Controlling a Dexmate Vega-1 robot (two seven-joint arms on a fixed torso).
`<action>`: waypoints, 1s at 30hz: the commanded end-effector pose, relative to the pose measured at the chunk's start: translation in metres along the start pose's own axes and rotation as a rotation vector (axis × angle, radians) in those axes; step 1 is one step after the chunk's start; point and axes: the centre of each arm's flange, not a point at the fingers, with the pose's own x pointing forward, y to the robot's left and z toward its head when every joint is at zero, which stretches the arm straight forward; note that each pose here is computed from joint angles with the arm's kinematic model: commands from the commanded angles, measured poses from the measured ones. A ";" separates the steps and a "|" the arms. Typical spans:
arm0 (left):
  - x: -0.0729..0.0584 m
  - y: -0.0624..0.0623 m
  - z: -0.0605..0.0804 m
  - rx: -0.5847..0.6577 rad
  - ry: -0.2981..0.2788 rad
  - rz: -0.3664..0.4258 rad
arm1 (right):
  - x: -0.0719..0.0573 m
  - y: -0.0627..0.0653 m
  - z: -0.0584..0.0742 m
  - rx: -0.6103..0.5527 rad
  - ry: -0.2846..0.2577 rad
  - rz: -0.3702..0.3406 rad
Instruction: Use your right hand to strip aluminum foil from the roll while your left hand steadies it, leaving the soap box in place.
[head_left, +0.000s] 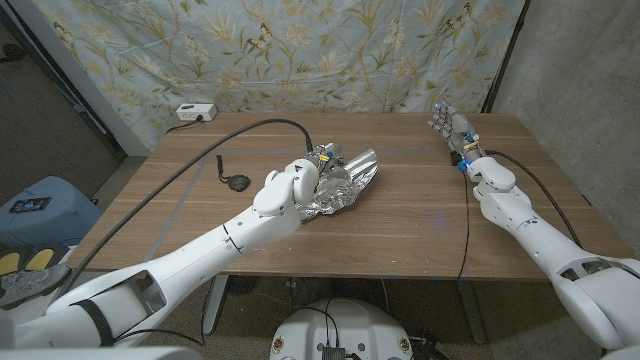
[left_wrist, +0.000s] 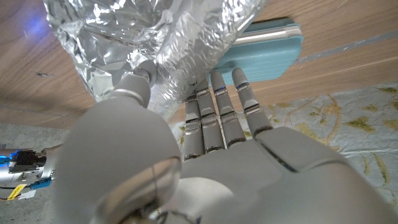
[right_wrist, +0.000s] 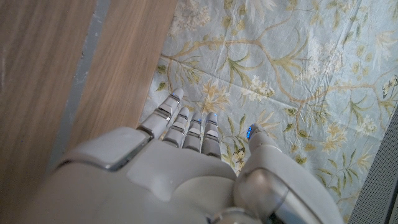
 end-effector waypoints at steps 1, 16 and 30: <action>0.002 0.001 0.001 -0.065 -0.015 0.003 | -0.004 -0.003 0.003 -0.010 0.008 -0.001; 0.004 0.002 -0.004 -0.149 -0.008 -0.010 | -0.004 -0.002 0.005 -0.015 0.018 0.003; 0.014 0.006 -0.020 -0.320 0.016 -0.031 | 0.000 0.000 0.017 -0.042 0.029 0.007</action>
